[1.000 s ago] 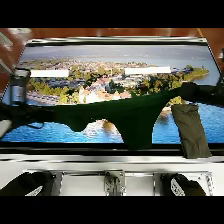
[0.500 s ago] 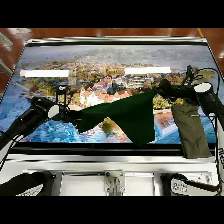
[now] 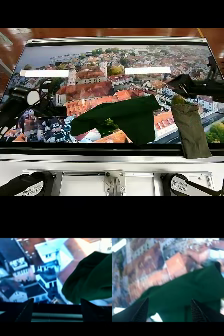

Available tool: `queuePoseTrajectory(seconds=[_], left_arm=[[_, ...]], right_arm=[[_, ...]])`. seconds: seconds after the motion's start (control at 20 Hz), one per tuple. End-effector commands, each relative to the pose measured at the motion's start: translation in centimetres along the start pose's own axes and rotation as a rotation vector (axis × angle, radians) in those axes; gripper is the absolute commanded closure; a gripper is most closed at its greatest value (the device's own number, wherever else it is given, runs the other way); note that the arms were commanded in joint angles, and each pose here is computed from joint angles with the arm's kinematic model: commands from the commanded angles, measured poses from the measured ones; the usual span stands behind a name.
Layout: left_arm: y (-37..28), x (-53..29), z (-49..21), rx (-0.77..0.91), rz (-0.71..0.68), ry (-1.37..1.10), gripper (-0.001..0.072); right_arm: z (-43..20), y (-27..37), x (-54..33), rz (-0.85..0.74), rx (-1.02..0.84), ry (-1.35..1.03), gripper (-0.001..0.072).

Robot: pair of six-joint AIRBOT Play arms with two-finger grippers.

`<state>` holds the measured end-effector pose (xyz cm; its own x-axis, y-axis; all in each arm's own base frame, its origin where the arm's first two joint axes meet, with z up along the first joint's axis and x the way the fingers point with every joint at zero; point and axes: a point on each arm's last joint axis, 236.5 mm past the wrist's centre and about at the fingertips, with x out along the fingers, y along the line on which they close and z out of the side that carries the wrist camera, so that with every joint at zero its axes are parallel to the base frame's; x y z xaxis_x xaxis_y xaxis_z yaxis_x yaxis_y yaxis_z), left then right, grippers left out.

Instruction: Fold the shirts.

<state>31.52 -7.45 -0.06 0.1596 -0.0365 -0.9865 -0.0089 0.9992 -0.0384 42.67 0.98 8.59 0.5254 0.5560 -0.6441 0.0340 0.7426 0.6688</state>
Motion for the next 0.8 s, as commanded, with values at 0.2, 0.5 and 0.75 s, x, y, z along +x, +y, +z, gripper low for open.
queuePoseTrajectory(seconds=[0.2, 0.5, 0.75], left_arm=[[-2.7, 6.2, -7.3, -0.107, -0.226, 0.144, -0.0013], [-4.2, 8.6, -5.0, -0.129, -0.260, 0.008, -0.0012], [-6.9, 11.4, -5.4, -0.028, -0.283, 0.023, 0.0278]], right_arm=[[-7.6, -6.2, -3.3, -0.173, 0.066, 0.241, 0.0078], [-9.4, -7.2, -2.6, -0.180, 0.104, 0.280, 0.0077], [-10.9, -8.1, -2.6, -0.211, 0.173, 0.341, 0.0076]])
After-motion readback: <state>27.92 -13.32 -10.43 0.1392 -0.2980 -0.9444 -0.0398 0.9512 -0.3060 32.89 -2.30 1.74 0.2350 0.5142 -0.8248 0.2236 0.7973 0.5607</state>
